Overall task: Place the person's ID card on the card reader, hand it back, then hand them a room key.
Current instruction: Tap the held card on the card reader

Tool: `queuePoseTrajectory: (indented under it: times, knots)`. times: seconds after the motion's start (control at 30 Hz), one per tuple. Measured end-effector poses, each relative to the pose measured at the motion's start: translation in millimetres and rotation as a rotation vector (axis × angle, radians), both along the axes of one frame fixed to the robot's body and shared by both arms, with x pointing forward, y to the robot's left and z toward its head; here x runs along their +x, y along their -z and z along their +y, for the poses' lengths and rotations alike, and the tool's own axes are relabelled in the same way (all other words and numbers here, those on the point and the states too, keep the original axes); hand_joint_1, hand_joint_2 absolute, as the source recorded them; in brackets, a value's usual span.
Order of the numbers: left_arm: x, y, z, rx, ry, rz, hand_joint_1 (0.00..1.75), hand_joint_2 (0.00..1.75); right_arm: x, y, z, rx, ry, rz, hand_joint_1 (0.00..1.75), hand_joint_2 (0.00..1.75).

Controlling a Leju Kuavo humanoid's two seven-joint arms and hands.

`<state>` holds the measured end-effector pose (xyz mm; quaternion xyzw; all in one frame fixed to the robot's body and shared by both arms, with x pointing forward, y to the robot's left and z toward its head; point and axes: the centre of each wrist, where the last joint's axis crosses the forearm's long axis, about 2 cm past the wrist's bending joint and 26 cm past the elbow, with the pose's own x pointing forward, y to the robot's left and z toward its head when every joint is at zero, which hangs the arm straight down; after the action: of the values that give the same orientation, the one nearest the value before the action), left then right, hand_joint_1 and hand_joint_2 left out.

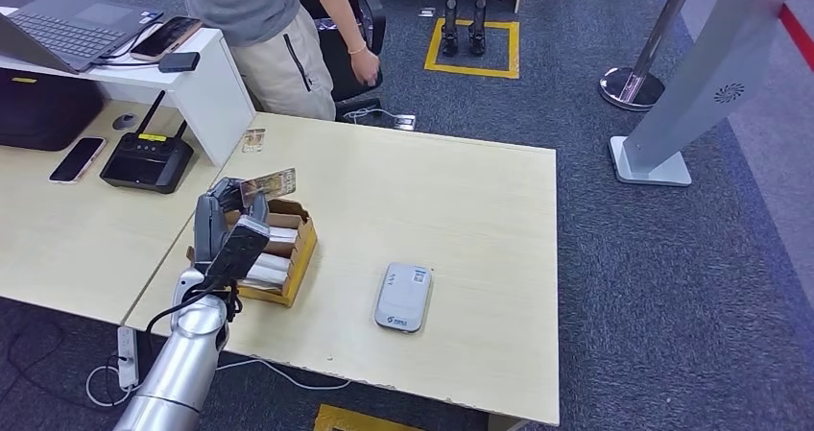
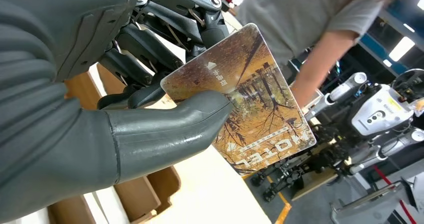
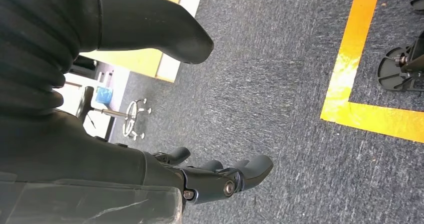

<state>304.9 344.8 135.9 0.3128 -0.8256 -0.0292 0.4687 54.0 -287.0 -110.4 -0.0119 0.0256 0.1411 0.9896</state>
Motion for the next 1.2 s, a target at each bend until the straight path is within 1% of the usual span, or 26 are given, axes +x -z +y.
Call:
queuePoseTrajectory:
  times: [0.17, 0.37, 0.5, 0.63, 0.73, 0.8, 0.87, 1.1, 1.2]
  knots:
    - [3.2, -8.7, -11.0, 0.087, -0.009, -0.035, 1.75, 1.75, 0.9, -0.1, 0.4, -0.001, -0.021, -0.003, 0.0, 1.75]
    - [9.6, -18.5, -23.6, 0.144, 0.006, -0.065, 1.75, 1.75, 1.4, -0.2, 0.7, -0.002, -0.035, -0.007, 0.0, 1.75]
    - [16.0, -27.7, -38.2, 0.268, -0.002, -0.086, 1.75, 1.75, 2.7, -0.4, 1.2, -0.003, -0.058, -0.01, 0.0, 1.75]
    - [21.8, -35.9, -62.2, 0.444, -0.002, -0.113, 1.75, 1.75, 4.9, -0.7, 1.7, -0.004, -0.082, -0.008, 0.0, 1.75]
    - [22.4, -35.6, -82.6, 0.592, 0.001, -0.138, 1.75, 1.75, 6.3, -0.9, 2.1, -0.005, -0.1, -0.003, 0.0, 1.75]
    - [20.7, -31.5, -96.6, 0.68, 0.018, -0.148, 1.75, 1.75, 7.1, -1.0, 2.3, -0.005, -0.107, -0.001, 0.0, 1.75]
    - [19.1, -28.0, -104.2, 0.724, 0.032, -0.149, 1.75, 1.75, 7.6, -1.1, 2.4, -0.005, -0.11, -0.001, 0.0, 1.75]
    - [18.7, -27.2, -105.6, 0.73, 0.035, -0.149, 1.75, 1.75, 7.7, -1.1, 2.4, -0.005, -0.111, -0.001, 0.0, 1.75]
    - [17.6, -25.2, -110.2, 0.743, 0.045, -0.149, 1.75, 1.75, 7.9, -1.1, 2.4, -0.004, -0.112, -0.001, 0.0, 1.75]
